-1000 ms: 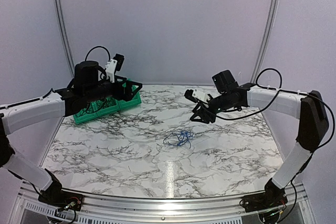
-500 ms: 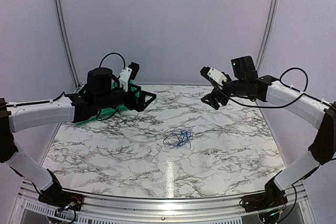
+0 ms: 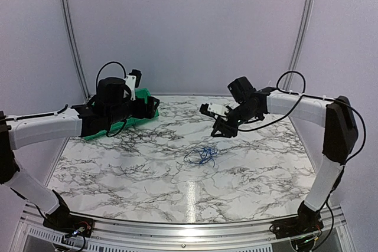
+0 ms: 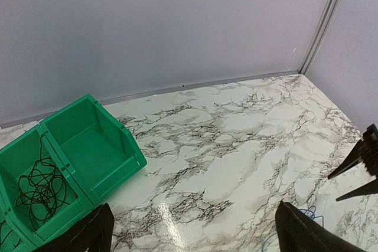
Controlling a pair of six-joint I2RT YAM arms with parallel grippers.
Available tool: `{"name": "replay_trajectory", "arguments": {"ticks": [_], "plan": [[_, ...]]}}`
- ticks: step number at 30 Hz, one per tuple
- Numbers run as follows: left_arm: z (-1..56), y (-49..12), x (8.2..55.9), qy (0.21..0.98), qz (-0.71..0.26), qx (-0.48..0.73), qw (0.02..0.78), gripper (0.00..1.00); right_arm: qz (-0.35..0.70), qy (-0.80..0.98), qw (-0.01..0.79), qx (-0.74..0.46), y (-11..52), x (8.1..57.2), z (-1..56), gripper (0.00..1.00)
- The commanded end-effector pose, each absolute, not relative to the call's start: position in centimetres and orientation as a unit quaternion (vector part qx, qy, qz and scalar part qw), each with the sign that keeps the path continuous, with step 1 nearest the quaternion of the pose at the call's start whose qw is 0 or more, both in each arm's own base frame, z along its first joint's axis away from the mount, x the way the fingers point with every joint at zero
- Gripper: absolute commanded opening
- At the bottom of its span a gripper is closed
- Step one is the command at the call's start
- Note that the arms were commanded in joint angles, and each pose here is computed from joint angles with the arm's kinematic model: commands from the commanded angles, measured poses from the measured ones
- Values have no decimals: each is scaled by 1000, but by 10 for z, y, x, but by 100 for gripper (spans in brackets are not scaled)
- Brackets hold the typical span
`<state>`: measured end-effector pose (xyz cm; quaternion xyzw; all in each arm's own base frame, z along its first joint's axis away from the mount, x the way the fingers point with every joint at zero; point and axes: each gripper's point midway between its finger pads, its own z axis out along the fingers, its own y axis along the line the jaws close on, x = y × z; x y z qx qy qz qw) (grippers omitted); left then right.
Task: Untangle the cables
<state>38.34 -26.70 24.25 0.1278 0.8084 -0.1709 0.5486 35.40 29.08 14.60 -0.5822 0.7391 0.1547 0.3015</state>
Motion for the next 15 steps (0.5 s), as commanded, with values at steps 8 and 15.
{"name": "replay_trajectory", "arguments": {"ticks": [8,15], "plan": [[223,-301,371,811,-232,210,494,71,182,748,219,-600,298,324,102,35],[215,-333,348,796,-296,275,450,56,170,731,220,-623,288,313,98,31]]}}
